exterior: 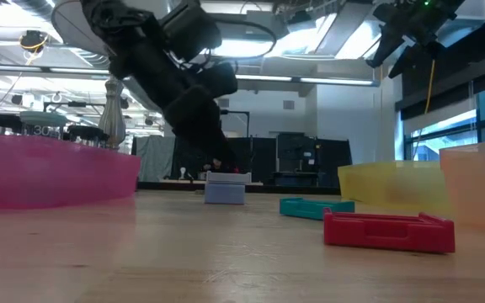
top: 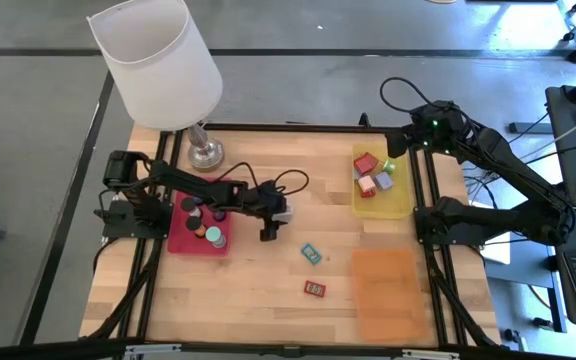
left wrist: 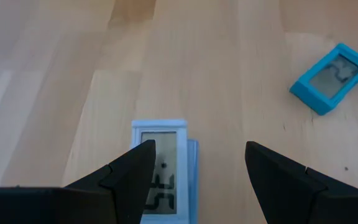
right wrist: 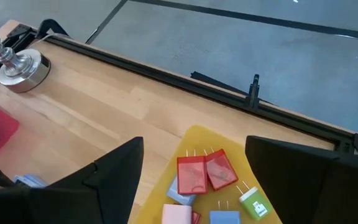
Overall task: Pick & Place Office items
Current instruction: Put the white digital clock into the orange bin
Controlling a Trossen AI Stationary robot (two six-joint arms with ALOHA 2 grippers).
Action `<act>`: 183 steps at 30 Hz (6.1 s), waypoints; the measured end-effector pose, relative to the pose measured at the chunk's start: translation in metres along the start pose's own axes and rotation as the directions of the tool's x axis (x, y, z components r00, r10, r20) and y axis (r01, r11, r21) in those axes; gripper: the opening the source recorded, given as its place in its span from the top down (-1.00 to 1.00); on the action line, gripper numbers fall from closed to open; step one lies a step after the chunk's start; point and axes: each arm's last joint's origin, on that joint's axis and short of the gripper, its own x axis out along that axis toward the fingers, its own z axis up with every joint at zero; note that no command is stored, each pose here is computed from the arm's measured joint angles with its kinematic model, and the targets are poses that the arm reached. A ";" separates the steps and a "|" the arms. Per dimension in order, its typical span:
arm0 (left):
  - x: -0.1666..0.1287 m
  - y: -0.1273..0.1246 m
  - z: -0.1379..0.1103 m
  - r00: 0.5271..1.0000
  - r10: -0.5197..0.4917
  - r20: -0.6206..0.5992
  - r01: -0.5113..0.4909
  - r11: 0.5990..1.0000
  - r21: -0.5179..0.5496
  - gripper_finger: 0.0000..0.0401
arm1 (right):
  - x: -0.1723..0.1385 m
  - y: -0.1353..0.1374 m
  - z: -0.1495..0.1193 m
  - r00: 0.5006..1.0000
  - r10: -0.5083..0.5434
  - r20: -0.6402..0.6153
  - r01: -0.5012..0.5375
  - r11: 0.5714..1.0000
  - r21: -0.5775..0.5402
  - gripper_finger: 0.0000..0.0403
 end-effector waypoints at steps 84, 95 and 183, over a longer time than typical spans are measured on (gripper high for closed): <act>0.004 0.020 -0.026 1.000 0.015 0.020 -0.012 0.991 -0.134 -0.09 | 0.000 0.000 0.000 1.000 -0.003 0.002 0.003 0.999 0.052 -0.42; 0.004 0.020 -0.026 1.000 0.017 0.017 -0.014 0.990 -0.137 0.24 | 0.000 0.000 0.000 1.000 -0.003 0.002 0.002 0.999 0.052 -0.42; -0.072 0.040 0.168 0.675 0.555 0.486 -0.641 0.767 0.014 0.20 | 0.072 0.108 0.029 0.747 0.660 0.082 -0.663 0.730 0.163 0.33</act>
